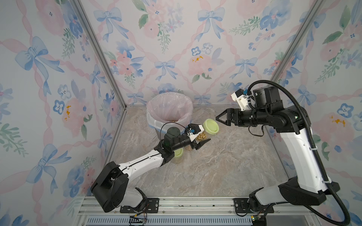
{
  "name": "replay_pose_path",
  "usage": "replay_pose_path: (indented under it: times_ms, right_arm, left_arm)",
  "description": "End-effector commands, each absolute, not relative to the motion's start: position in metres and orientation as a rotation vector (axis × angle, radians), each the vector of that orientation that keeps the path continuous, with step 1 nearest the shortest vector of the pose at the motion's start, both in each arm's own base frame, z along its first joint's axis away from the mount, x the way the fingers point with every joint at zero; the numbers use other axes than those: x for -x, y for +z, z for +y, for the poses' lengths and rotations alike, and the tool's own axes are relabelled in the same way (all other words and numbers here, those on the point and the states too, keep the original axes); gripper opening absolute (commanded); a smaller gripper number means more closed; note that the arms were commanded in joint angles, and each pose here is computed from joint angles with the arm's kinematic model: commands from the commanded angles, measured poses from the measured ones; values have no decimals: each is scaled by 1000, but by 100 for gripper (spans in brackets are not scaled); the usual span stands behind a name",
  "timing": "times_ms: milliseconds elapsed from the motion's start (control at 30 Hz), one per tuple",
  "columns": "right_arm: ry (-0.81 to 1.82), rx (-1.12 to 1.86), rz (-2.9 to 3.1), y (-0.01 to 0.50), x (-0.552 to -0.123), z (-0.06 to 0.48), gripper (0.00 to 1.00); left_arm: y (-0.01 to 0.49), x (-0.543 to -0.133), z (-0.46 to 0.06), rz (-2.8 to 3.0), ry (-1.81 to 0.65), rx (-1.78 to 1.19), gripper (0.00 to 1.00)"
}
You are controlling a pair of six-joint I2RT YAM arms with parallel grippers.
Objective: Empty moldy peanuts from jars
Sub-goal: Unscrew the lid from the jar.
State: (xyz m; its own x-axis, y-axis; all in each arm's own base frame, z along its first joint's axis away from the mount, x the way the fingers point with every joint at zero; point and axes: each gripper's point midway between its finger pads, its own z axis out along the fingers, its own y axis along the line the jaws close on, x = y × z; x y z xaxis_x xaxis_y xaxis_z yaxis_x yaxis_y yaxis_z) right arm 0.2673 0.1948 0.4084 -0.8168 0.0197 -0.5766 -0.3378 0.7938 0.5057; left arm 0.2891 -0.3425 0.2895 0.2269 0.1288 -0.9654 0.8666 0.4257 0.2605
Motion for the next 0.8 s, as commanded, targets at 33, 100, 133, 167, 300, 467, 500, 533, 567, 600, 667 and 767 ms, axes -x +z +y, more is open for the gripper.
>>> replay_pose_path:
  times_ms: [33, 100, 133, 167, 300, 467, 500, 533, 567, 600, 667, 767]
  right_arm:
    - [694, 170, 2553, 376, -261, 190, 97]
    - [720, 164, 2535, 375, -266, 200, 97]
    - [733, 152, 2529, 376, -268, 203, 97]
    - [739, 136, 2525, 375, -271, 204, 97]
    - [749, 108, 2511, 378, -279, 208, 97]
    - [773, 81, 2493, 378, -285, 216, 97]
    - [776, 80, 2491, 378, -286, 217, 97]
    - [773, 79, 2494, 378, -286, 218, 97]
    - [773, 79, 2497, 376, -286, 220, 97]
    - [775, 82, 2499, 376, -286, 221, 97]
    - [770, 88, 2506, 373, -286, 225, 97]
    - [757, 92, 2506, 372, -288, 230, 97]
  left_arm:
    - [322, -294, -333, 1169, -580, -969, 12]
    - [322, -295, -334, 1168, -581, -970, 12]
    - [323, -295, -335, 1167, -582, -970, 12]
    - [323, -295, -335, 1166, -582, -971, 12]
    - [321, -296, -337, 1169, -578, -973, 12]
    - [318, -298, -339, 1178, -570, -974, 12]
    - [317, -298, -340, 1182, -570, -973, 12]
    - [317, -299, -340, 1182, -569, -973, 12]
    - [316, -299, -340, 1184, -567, -974, 12]
    - [315, -300, -339, 1186, -563, -972, 12]
    - [317, -299, -339, 1180, -561, -973, 11]
    - [317, -299, -338, 1180, -557, -972, 12]
